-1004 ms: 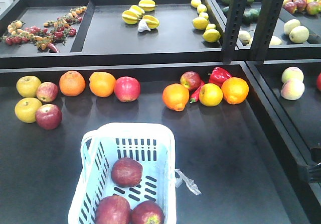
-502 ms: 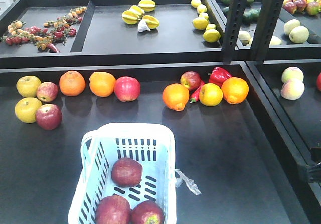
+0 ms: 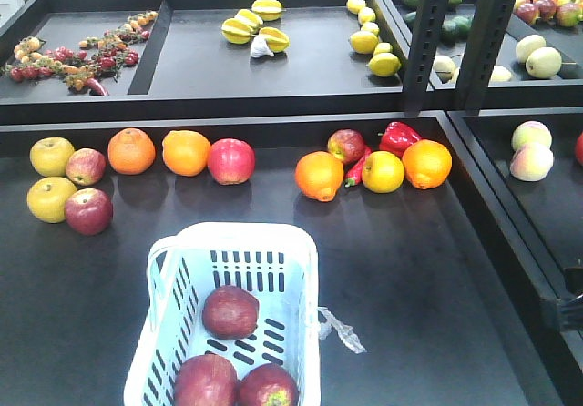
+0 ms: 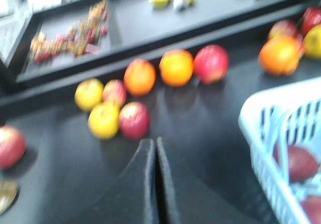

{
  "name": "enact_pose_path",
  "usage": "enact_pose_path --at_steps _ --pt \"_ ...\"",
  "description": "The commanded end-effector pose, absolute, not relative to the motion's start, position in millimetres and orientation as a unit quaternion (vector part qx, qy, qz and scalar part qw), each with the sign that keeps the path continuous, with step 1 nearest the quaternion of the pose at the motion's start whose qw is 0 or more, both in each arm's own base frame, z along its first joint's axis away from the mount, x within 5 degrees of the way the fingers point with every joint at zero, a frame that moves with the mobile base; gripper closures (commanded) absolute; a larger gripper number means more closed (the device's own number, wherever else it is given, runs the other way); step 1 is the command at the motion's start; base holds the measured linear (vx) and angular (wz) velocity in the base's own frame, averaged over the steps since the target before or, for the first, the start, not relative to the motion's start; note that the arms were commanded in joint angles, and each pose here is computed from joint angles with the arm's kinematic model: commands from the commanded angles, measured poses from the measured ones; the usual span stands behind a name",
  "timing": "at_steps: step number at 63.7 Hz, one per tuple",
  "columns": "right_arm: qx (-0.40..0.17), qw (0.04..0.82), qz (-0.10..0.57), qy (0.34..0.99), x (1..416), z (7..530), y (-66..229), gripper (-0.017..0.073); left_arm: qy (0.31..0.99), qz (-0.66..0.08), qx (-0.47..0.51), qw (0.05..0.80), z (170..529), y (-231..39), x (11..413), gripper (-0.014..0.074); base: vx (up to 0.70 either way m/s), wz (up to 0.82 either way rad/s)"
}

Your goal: Pick three apples into basket with both arms

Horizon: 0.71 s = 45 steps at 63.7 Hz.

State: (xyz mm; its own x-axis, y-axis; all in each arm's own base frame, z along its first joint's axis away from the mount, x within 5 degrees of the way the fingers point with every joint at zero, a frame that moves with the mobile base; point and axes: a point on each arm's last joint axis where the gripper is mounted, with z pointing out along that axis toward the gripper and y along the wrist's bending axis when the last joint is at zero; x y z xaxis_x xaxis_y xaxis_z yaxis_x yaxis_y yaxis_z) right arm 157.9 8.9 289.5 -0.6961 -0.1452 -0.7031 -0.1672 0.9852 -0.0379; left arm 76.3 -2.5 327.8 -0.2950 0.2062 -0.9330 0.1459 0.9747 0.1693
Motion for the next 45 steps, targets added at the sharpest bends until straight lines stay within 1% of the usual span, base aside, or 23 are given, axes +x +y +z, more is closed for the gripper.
enact_pose_path --at_steps 1,13,20,38,45 --pt "-0.078 0.422 0.009 0.903 161.8 303.0 7.5 0.0568 0.769 0.009 0.113 0.630 342.2 -5.0 75.9 0.0601 0.00 0.00" --pt "-0.078 0.422 0.009 0.903 161.7 302.9 7.5 0.0568 0.755 0.011 0.086 0.649 330.4 -1.3 71.7 0.0601 0.00 0.00" --pt "-0.078 0.421 0.009 0.903 161.7 302.8 7.5 0.0568 0.747 0.007 0.066 0.661 317.2 0.5 66.9 0.0601 0.00 0.00" --pt "-0.078 0.421 0.009 0.904 161.6 302.7 7.5 0.0568 0.725 -0.004 0.055 0.687 280.8 -3.0 61.8 0.0601 0.00 0.00" --pt "-0.079 0.420 0.009 0.904 161.5 302.7 7.5 0.0568 0.706 -0.012 0.044 0.706 267.2 -4.1 61.3 0.0601 0.00 0.00"
